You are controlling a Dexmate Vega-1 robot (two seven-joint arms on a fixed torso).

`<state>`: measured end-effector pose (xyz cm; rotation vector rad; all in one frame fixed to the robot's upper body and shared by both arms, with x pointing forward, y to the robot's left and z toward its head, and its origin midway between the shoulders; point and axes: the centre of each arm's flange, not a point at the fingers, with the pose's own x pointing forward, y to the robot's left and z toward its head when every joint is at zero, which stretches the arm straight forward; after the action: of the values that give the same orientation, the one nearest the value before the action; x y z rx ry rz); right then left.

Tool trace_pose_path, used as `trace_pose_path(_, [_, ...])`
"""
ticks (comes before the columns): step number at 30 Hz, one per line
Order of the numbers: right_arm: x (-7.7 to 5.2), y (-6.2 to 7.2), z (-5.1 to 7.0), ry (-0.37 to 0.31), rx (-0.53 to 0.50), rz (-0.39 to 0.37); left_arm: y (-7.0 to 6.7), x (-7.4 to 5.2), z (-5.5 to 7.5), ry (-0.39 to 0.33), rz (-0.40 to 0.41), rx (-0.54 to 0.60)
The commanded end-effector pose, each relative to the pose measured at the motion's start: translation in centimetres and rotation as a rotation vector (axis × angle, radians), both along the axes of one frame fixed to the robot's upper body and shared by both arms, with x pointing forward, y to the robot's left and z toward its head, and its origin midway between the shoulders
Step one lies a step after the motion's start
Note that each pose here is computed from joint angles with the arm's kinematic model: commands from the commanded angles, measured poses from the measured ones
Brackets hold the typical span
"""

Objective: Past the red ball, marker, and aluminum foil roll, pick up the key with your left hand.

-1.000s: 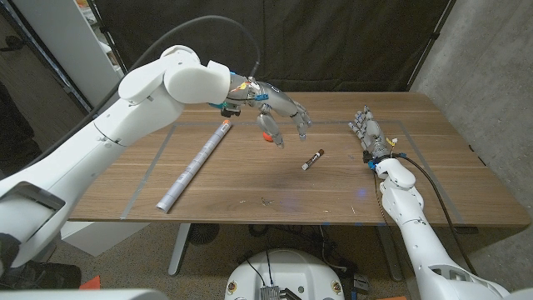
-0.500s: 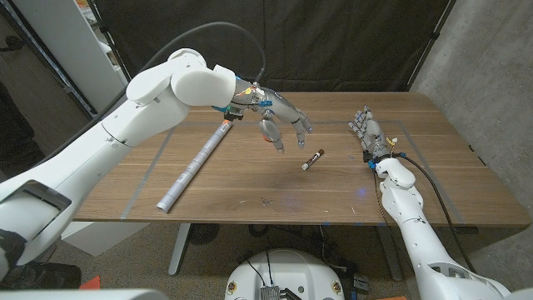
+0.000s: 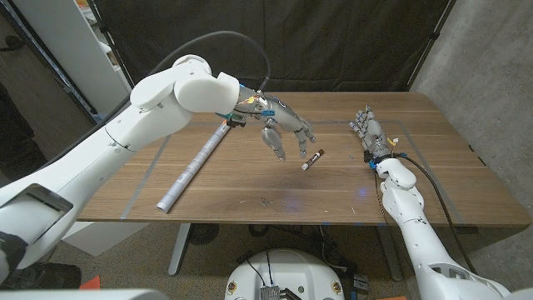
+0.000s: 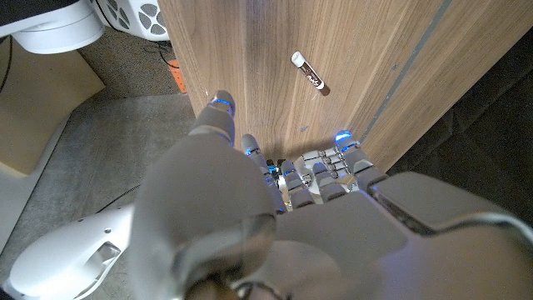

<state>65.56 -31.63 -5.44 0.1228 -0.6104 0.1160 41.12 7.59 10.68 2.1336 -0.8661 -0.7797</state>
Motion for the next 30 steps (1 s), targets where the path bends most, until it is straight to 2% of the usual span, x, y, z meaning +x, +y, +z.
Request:
trace_pose_path(1, [-0.2, 0.2, -0.2, -0.004, 0.002, 0.003, 0.2, -0.5, -1.2, -0.036, -0.010, 0.023])
trace_pose_path(8, [-0.2, 0.5, -0.1, -0.007, -0.002, 0.005, 0.6, -0.7, -1.8, -0.093, -0.010, 0.027])
trace_pose_path(19, [-0.1, 0.6, -0.5, 0.000, -0.002, 0.008, 0.8, -0.3, -2.8, -0.114, 0.024, 0.048])
trace_pose_path(30, [0.0, 0.9, -0.5, 0.001, -0.005, 0.007, 1.1, -0.1, -3.6, -0.168, 0.033, 0.071])
